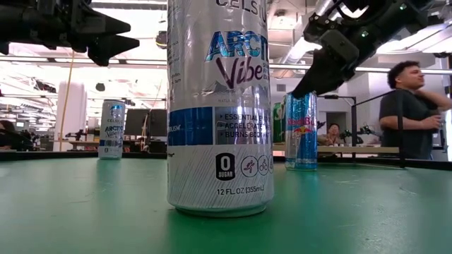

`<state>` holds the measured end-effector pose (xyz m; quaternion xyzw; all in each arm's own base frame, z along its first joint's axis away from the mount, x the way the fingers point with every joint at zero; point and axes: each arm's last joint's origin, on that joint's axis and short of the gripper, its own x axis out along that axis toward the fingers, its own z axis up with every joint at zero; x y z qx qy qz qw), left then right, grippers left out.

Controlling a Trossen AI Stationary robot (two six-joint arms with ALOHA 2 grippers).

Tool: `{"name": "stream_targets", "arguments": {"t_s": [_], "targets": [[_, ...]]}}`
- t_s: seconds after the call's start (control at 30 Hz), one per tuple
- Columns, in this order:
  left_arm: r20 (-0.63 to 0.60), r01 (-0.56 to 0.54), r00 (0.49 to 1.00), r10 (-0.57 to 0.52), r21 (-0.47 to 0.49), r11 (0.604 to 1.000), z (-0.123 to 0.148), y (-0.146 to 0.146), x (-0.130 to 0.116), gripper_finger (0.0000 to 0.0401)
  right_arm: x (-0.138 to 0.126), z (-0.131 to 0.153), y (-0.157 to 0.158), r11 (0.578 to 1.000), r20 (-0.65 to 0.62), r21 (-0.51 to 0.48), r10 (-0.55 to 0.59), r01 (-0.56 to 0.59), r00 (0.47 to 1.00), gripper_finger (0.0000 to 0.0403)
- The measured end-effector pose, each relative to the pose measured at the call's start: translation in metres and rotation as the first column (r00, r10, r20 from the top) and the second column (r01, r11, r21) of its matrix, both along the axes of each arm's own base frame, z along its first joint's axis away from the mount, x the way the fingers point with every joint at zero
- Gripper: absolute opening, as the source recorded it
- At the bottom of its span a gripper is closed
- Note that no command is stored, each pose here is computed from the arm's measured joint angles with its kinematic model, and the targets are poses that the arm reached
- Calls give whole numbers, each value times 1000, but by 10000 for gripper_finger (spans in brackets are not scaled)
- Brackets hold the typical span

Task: Place canned beverage on shelf
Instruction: Put the top blue soda can on the shelf

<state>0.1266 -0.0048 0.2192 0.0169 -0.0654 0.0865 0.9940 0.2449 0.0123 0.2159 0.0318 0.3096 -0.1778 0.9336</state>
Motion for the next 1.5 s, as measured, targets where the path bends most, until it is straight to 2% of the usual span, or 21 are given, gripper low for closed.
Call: {"name": "stream_targets", "arguments": {"t_s": [0.13, 0.4, 0.67, 0.8, 1.0, 1.17, 1.5], "targets": [[-5, 0, 1000, 0, 0, 1000, 0, 0, 0, 264, 0, 1, 0, 1000, 3, 1, 1, -1, 1000, 268], [-4, 0, 1000, 0, -1, 1000, 0, 0, 0, 264, -19, 20, -2, 1000, 42, 1, 8, -8, 999, 267], [-3, -3, 1000, 3, -4, 1000, 0, 0, 0, 264, -73, 45, -9, 1000, 11, -5, -1, 2, 1000, 267], [12, -18, 1000, 18, -2, 1000, 1, 1, 0, 264, -98, 57, -18, 999, 50, -35, -23, 24, 998, 267], [39, -30, 999, 31, -9, 999, 4, 1, -1, 264, -114, 73, -40, 992, 87, -124, -24, 35, 996, 267], [51, -25, 998, 27, -38, 999, 4, 1, -1, 264, -118, 77, -64, 985, 33, -162, -59, 64, 998, 267], [77, -20, 997, 25, -57, 998, 7, 1, -1, 264, -121, 78, -122, 988, -18, -133, -84, 80, 996, 267]]}}
